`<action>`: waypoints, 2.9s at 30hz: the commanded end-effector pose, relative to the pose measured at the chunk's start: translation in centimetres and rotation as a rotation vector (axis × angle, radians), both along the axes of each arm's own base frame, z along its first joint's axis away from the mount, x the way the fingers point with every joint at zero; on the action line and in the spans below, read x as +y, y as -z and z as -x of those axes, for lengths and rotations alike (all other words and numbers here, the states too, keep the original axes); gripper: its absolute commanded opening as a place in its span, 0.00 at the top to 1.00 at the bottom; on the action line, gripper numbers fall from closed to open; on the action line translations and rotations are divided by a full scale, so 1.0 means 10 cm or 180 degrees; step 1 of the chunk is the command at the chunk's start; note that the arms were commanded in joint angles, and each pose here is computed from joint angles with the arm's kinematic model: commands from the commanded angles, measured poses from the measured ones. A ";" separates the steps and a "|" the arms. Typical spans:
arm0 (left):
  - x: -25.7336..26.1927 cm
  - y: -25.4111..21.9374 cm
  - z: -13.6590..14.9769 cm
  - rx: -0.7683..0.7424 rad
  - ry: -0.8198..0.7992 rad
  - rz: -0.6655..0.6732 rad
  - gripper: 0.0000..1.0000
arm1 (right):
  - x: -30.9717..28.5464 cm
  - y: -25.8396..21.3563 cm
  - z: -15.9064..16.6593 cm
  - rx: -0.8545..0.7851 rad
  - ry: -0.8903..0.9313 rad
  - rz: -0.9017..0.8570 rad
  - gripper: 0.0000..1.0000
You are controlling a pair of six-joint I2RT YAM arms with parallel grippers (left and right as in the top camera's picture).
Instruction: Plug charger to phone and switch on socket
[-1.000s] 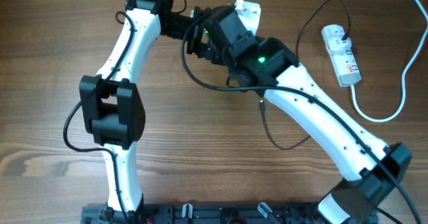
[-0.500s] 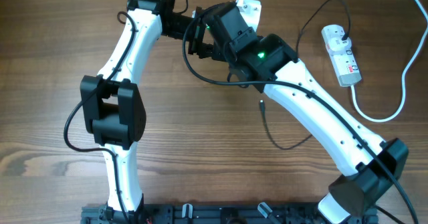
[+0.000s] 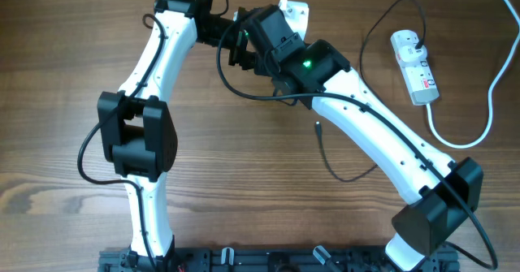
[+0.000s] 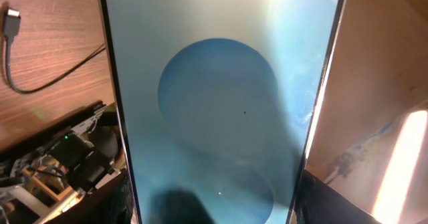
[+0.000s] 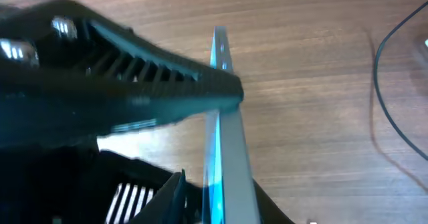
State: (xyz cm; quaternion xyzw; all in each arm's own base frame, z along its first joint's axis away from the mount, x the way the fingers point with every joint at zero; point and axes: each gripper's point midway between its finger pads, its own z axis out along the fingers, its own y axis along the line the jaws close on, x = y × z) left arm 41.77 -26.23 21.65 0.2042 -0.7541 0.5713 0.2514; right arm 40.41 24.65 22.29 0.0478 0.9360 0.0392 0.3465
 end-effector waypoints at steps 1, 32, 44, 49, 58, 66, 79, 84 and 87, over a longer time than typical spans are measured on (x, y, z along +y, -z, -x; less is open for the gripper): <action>-0.01 -0.25 0.06 -0.0218 0.0051 0.0132 0.34 | 0.04 -0.15 0.03 -0.0032 -0.0087 -0.0103 0.73; -0.01 -0.23 0.05 -0.0224 0.0038 0.0089 0.34 | 0.00 -0.36 0.02 -0.0151 -0.0078 -0.0109 0.96; 0.09 0.05 -0.16 -0.0512 -0.0184 -0.0448 0.00 | -0.25 -0.59 -0.09 -0.0486 0.0702 -0.0408 0.96; 0.30 0.41 -0.36 -0.0668 -0.0458 -0.1233 0.00 | -0.41 -0.62 -0.16 -0.0395 0.1134 -0.0925 0.96; 0.20 0.25 -0.32 -0.0647 -0.0382 -0.0900 0.00 | -0.19 -0.54 -0.09 0.0080 0.2054 -0.2286 0.96; 0.11 0.07 -0.22 0.0023 -0.0433 -0.0564 0.24 | -0.21 -0.45 0.01 0.0359 0.2980 -0.2941 0.96; 0.02 -0.22 -0.13 0.0236 -0.0245 -0.0053 0.45 | -0.05 -0.41 0.08 0.0714 0.3237 -0.3334 0.96; 0.02 -0.22 -0.13 0.0237 -0.0240 -0.0044 0.56 | 0.01 -0.44 0.06 0.0755 0.3188 -0.3418 0.95; 0.02 -0.24 -0.12 0.0244 -0.0223 -0.0014 0.59 | 0.09 -0.45 0.08 0.0883 0.3121 -0.3489 0.95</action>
